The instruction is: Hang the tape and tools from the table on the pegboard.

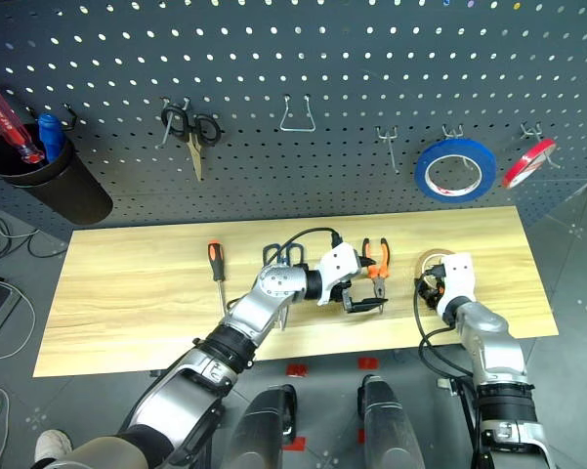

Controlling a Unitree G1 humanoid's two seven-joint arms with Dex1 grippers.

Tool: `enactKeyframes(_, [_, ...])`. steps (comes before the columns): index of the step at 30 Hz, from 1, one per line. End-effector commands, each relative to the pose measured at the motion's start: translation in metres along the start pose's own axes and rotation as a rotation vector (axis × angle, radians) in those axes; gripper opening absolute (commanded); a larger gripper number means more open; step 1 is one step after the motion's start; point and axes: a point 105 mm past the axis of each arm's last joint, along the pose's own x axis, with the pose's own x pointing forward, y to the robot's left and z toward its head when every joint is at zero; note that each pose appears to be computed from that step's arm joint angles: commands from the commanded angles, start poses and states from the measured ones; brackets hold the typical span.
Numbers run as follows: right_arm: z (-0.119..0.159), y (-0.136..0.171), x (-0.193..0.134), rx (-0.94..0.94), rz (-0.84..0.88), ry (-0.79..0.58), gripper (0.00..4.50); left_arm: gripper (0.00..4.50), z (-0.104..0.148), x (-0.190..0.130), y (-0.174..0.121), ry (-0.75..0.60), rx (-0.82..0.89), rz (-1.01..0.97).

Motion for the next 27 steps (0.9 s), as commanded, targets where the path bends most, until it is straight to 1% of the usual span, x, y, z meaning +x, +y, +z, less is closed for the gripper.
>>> enactKeyframes(1, [-0.004,-0.005,-0.002,0.022,-0.017,0.005,1.17,4.50,0.010,0.002,0.002,-0.033,0.032,0.001])
enactKeyframes(3, [-0.004,-0.005,-0.001,0.019,-0.018,0.004,0.53,4.50,0.010,0.001,0.003,-0.034,0.033,0.001])
enactKeyframes(4, [-0.004,-0.006,-0.002,0.018,-0.019,0.003,0.46,4.50,0.009,0.001,0.003,-0.034,0.034,0.000])
enactKeyframes(11, [0.000,-0.005,-0.004,-0.013,-0.027,-0.017,0.46,4.50,0.012,0.001,0.000,-0.049,0.052,-0.023])
enactKeyframes(14, [0.009,0.007,-0.020,-0.161,0.006,-0.074,0.46,4.50,0.015,-0.020,-0.002,-0.090,0.037,-0.023])
enactKeyframes(17, [0.014,0.018,-0.034,-0.245,0.023,-0.114,0.46,4.50,0.014,-0.038,-0.007,-0.098,0.018,-0.017])
enactKeyframes(21, [0.026,0.034,-0.053,-0.367,0.025,-0.196,0.46,4.50,0.020,-0.062,-0.015,-0.121,-0.012,0.035])
enactKeyframes(25, [0.051,0.057,-0.073,-0.507,-0.004,-0.350,0.46,4.50,0.041,-0.085,-0.013,-0.181,-0.039,0.169])
enactKeyframes(27, [0.057,0.065,-0.078,-0.551,-0.021,-0.402,0.46,4.50,0.049,-0.094,-0.007,-0.212,-0.086,0.257])
